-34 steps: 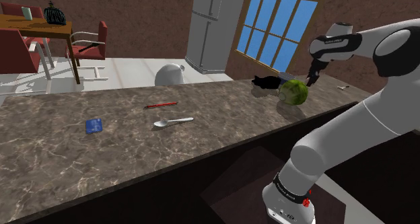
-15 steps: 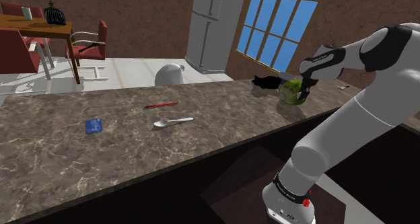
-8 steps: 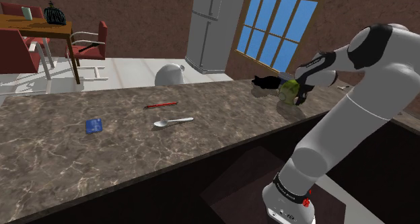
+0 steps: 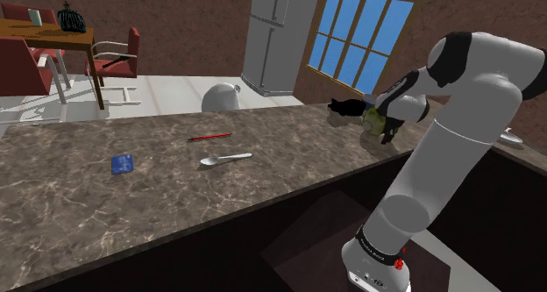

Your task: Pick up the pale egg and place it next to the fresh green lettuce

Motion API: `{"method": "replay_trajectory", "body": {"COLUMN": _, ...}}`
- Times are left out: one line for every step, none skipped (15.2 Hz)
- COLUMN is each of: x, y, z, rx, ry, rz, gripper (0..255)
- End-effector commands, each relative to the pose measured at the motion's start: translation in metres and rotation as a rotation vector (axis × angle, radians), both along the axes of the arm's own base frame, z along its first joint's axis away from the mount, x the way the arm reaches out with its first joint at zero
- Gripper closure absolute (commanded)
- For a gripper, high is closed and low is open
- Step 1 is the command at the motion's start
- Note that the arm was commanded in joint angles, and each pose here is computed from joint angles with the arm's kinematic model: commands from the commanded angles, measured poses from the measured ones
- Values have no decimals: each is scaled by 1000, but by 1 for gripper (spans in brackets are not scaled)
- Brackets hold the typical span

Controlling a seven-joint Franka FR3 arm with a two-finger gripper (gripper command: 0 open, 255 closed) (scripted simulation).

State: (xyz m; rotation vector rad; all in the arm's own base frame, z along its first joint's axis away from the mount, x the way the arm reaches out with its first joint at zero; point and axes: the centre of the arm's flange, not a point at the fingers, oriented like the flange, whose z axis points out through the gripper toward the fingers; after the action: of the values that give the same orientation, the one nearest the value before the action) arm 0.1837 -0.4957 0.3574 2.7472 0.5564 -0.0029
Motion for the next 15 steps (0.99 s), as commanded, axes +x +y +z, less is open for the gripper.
{"method": "replay_trajectory", "body": {"x": 0, "y": 0, "z": -10, "rx": -1, "ry": -1, "rz": -2, "gripper": 255}}
{"method": "replay_trajectory", "body": {"x": 0, "y": 0, "z": -16, "rx": -1, "ry": -1, "rz": -2, "gripper": 255}}
{"method": "replay_trajectory", "body": {"x": 0, "y": 0, "z": -21, "rx": -1, "ry": -1, "rz": -2, "gripper": 255}}
{"method": "replay_trajectory", "body": {"x": 0, "y": 0, "z": -27, "rx": -1, "ry": -1, "rz": -2, "gripper": 255}}
{"method": "replay_trajectory", "body": {"x": 0, "y": 0, "z": -27, "rx": -1, "ry": -1, "rz": -2, "gripper": 255}}
{"method": "replay_trajectory", "body": {"x": 0, "y": 0, "z": -27, "rx": -1, "ry": -1, "rz": -2, "gripper": 255}}
{"method": "replay_trajectory", "body": {"x": 0, "y": 0, "z": -27, "rx": -1, "ry": -1, "rz": -2, "gripper": 255}}
{"method": "replay_trajectory", "body": {"x": 0, "y": 0, "z": -27, "rx": -1, "ry": -1, "rz": -2, "gripper": 255}}
{"method": "replay_trajectory", "body": {"x": 0, "y": 0, "z": -27, "rx": -1, "ry": -1, "rz": -2, "gripper": 255}}
{"method": "replay_trajectory", "body": {"x": 0, "y": 0, "z": -27, "rx": -1, "ry": -1, "rz": -2, "gripper": 255}}
{"method": "replay_trajectory", "body": {"x": 0, "y": 0, "z": -27, "rx": -1, "ry": -1, "rz": -2, "gripper": 255}}
{"method": "replay_trajectory", "body": {"x": 0, "y": 0, "z": -27, "rx": -1, "ry": -1, "rz": -2, "gripper": 255}}
{"method": "replay_trajectory", "body": {"x": 0, "y": 0, "z": -27, "rx": -1, "ry": -1, "rz": -2, "gripper": 0}}
{"method": "replay_trajectory", "body": {"x": 0, "y": 0, "z": -27, "rx": -1, "ry": -1, "rz": -2, "gripper": 0}}
{"method": "replay_trajectory", "body": {"x": 0, "y": 0, "z": -27, "rx": -1, "ry": -1, "rz": -2, "gripper": 0}}
